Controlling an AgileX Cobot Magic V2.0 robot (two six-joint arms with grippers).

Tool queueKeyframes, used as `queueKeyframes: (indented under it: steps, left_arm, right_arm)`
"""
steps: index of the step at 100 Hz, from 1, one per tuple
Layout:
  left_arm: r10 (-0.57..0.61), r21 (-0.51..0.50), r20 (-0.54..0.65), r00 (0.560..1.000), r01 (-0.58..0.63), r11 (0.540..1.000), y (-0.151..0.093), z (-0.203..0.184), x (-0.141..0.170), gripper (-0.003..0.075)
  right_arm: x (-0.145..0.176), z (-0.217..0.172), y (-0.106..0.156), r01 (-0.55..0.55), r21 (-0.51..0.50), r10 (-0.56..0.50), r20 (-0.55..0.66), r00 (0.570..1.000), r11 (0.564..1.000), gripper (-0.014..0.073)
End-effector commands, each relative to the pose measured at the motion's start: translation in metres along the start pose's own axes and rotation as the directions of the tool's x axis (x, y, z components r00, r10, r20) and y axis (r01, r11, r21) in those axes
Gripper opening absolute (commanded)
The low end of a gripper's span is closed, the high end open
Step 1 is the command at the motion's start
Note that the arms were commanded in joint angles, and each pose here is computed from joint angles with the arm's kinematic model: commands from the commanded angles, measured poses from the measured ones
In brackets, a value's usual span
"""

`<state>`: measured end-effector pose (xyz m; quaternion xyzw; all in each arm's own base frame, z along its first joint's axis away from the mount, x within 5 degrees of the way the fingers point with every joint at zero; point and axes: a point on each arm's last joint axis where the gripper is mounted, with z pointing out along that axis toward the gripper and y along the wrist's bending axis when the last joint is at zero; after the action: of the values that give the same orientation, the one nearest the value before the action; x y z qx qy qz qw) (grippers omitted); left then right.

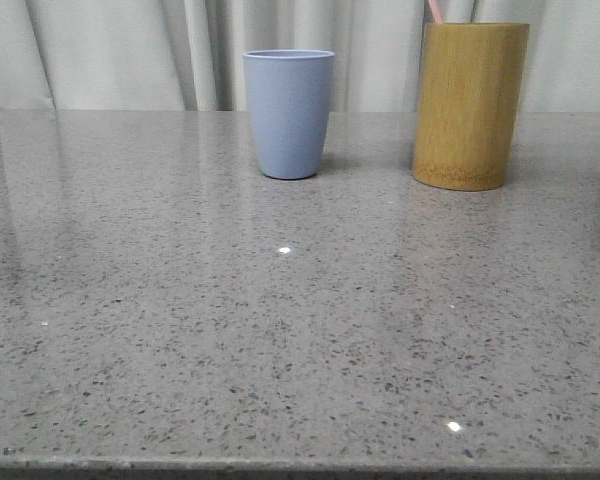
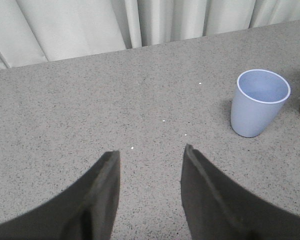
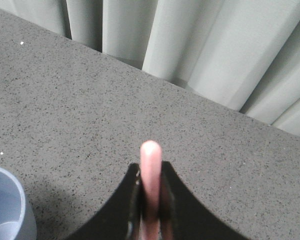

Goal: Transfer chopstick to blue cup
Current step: 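Grasp the pink stick in the bamboo cup with the right gripper, lift out, then carry the pink stick over the blue cup and lower it in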

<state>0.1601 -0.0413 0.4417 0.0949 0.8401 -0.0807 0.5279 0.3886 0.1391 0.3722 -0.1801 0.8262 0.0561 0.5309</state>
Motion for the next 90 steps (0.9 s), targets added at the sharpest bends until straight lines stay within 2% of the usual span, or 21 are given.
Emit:
queueKeyframes:
  steps: [1, 19, 46, 76, 90]
  left_arm:
    - [-0.011, 0.001, 0.113, 0.994, 0.011, 1.000, 0.000, -0.009, -0.014, 0.0285]
    - [-0.011, 0.001, 0.117, 0.993, 0.011, 1.000, 0.000, -0.009, -0.014, 0.0285]
    - [-0.011, 0.001, 0.122, 0.992, 0.011, 1.000, 0.000, -0.009, -0.014, 0.0285]
    - [-0.011, 0.001, 0.124, 0.992, 0.011, 1.000, 0.000, -0.009, -0.015, 0.0285]
    - [-0.011, 0.002, 0.127, 0.992, 0.011, 1.000, 0.000, -0.009, -0.015, 0.0285]
  right_arm:
    - [-0.031, -0.026, -0.003, 0.008, 0.015, -0.011, 0.151, 0.989, 1.000, -0.0062]
    - [-0.046, -0.041, -0.006, 0.007, 0.021, -0.010, 0.152, 0.988, 1.000, -0.0062]
    - [-0.076, -0.097, -0.011, 0.005, 0.041, -0.015, 0.251, 0.968, 0.999, -0.0062]
    - [-0.108, -0.164, -0.015, -0.006, 0.055, -0.019, 0.438, 0.899, 0.998, -0.0062]
    - [-0.119, -0.179, -0.012, -0.050, -0.003, 0.044, 0.502, 0.864, 0.999, -0.0062]
